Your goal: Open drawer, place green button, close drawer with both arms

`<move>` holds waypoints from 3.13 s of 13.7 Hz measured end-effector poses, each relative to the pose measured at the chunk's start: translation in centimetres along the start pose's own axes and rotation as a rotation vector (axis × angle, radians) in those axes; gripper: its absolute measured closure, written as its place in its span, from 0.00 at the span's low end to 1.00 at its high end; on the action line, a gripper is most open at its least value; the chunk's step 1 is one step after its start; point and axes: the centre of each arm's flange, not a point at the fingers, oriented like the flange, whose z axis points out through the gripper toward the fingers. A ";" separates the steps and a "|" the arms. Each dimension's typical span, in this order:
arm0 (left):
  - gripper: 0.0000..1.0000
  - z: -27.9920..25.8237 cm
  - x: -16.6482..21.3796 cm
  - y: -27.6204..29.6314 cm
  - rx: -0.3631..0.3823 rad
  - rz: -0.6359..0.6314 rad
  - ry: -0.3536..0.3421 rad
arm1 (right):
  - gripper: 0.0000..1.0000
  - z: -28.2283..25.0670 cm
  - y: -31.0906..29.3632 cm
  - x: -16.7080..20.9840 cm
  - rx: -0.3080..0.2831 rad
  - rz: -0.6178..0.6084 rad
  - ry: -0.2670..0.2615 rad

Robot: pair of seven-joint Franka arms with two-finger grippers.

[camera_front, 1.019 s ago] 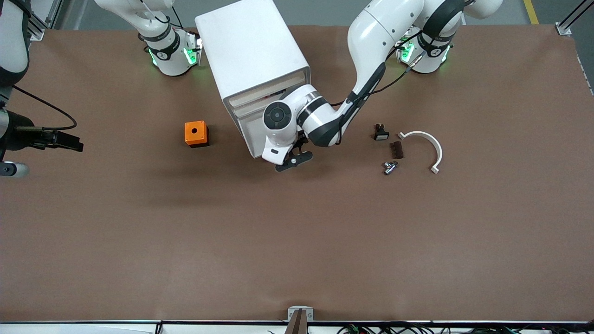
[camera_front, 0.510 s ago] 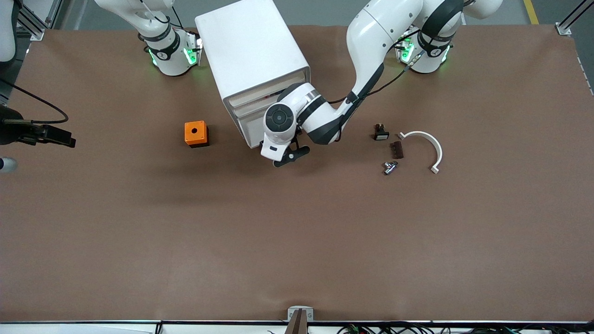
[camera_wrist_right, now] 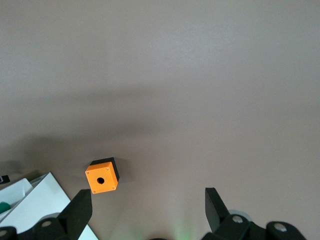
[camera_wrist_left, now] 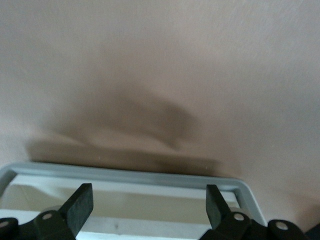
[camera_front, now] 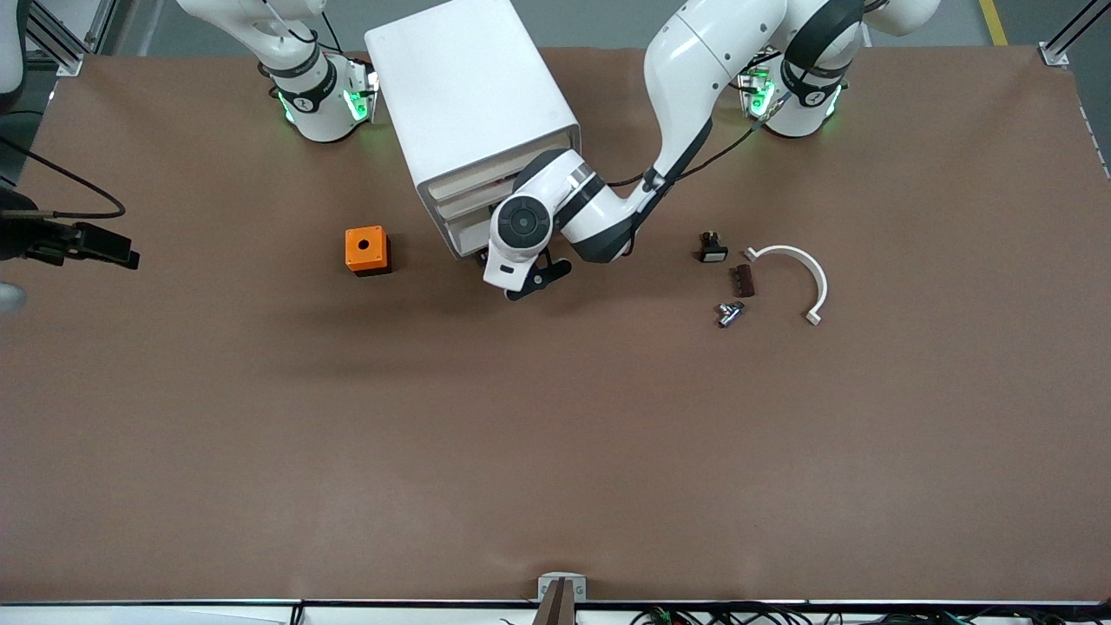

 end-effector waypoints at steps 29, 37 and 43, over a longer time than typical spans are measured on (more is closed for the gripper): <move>0.00 -37.3 3.6 -14.9 -0.085 0.165 0.134 | 0.00 -4.6 -1.3 -5.9 0.047 -0.030 0.156; 0.00 -48.0 15.4 -33.6 -0.045 0.313 0.126 | 0.00 -3.8 -1.2 -6.8 0.029 -0.031 0.162; 0.00 -49.1 19.9 -42.1 0.011 0.371 0.201 | 0.00 -3.4 -1.2 -6.8 0.029 -0.030 0.151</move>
